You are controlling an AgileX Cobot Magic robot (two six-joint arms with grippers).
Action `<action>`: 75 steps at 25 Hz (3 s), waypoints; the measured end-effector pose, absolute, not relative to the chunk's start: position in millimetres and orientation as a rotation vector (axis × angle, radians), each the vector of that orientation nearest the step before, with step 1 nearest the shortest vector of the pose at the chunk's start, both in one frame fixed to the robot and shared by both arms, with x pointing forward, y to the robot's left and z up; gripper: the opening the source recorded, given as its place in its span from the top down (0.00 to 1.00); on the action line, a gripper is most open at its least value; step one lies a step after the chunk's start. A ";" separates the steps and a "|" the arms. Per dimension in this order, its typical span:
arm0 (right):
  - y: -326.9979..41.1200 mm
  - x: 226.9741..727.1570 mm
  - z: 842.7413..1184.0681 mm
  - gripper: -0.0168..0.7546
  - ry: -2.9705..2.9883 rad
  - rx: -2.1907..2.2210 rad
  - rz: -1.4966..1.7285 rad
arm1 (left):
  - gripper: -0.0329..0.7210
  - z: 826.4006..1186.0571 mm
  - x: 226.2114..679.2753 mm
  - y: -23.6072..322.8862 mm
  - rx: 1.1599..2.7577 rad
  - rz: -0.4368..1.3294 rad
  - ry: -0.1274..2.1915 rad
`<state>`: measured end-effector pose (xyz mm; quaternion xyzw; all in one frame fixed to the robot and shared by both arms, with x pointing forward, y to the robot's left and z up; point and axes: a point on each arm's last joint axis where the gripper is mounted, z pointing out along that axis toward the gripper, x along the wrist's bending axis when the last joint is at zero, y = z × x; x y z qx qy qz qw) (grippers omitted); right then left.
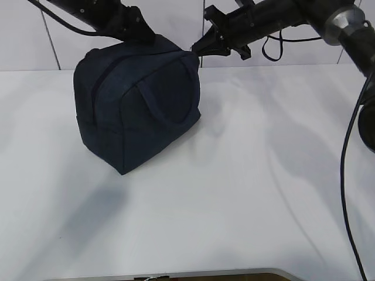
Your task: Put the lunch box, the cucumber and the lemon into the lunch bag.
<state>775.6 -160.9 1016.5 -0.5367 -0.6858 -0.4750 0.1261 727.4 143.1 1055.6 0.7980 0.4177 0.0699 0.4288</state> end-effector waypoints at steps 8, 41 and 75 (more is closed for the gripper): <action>-160.9 775.6 1016.5 0.97 -1.997 -1.563 -1.383 | 0.68 1053.7 723.7 142.5 2.014 0.120 1.055; -171.0 785.7 965.1 0.97 -2.050 -1.771 -1.159 | 0.96 1050.8 717.3 134.1 2.021 0.001 0.987; -169.0 787.2 965.1 0.63 -2.038 -1.618 -1.285 | 0.96 1045.6 718.3 133.2 2.037 -0.001 0.986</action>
